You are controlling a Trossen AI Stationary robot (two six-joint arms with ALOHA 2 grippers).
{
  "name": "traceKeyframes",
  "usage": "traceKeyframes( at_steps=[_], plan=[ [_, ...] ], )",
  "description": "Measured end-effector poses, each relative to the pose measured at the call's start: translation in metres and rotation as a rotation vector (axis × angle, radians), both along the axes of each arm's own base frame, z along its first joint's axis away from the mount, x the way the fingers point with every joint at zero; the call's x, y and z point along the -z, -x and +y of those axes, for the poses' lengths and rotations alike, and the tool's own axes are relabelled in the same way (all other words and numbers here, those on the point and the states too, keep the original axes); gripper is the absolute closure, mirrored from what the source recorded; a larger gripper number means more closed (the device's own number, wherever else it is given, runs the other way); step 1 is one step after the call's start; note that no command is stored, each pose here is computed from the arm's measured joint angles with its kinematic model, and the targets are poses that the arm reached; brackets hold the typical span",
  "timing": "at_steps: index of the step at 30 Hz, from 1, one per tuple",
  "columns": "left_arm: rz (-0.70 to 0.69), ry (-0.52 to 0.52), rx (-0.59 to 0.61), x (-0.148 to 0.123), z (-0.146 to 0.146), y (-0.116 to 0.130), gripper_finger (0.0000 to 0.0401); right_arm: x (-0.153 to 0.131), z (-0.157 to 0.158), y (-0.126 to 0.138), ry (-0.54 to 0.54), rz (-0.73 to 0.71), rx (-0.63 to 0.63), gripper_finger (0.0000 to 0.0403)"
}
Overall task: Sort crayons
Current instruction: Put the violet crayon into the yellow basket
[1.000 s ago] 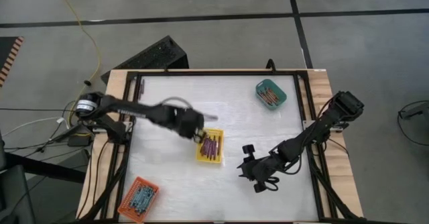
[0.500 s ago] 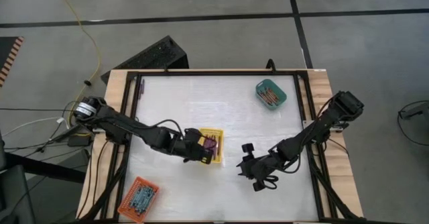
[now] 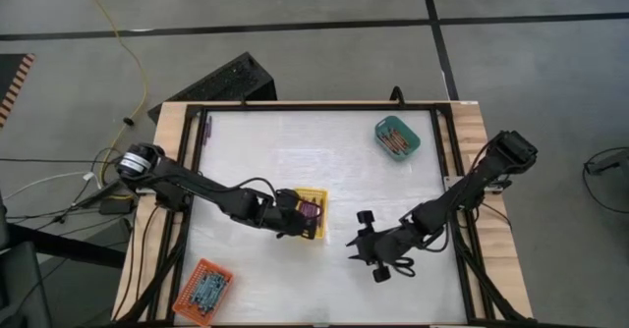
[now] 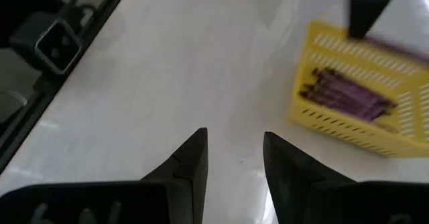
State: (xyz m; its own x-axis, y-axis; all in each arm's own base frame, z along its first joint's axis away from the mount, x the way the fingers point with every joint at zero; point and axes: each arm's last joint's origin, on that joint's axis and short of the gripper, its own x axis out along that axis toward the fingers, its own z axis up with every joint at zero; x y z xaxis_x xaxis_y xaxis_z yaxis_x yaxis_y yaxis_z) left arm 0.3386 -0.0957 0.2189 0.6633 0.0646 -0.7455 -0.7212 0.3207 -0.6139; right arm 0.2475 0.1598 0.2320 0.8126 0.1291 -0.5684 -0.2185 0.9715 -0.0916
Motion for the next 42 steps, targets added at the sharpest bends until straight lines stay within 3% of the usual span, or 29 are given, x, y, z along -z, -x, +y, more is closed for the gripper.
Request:
traceKeyframes(
  at_steps=[10, 15, 19, 23, 31, 36, 42],
  plan=[
    [-0.012, -0.045, 0.065, 0.001, 0.000, -0.003, 0.0340, -0.020, -0.007, 0.008, -0.020, -0.072, 0.021, 0.0265],
    [-0.066, -0.123, 0.165, -0.004, -0.001, -0.007, 0.0312, -0.022, -0.010, 0.007, -0.023, -0.077, 0.032, 0.0265],
    [-0.058, -0.246, 0.301, -0.013, -0.002, -0.010, 0.0299, -0.022, -0.011, 0.007, -0.028, -0.077, 0.043, 0.0265],
    [0.072, -0.432, 0.409, -0.021, 0.007, -0.007, 0.0297, -0.022, -0.011, 0.006, -0.035, -0.076, 0.048, 0.0265],
    [0.263, -0.644, 0.470, -0.024, 0.036, -0.004, 0.0296, -0.025, -0.019, -0.001, -0.053, -0.115, 0.081, 0.0265],
    [0.340, -0.784, 0.396, -0.025, 0.061, -0.006, 0.0296, -0.029, -0.035, -0.012, -0.061, -0.158, 0.125, 0.0265],
    [0.395, -0.848, 0.405, -0.025, 0.075, -0.006, 0.0296, -0.030, -0.061, -0.028, -0.142, -0.165, 0.157, 0.0265]
  ],
)
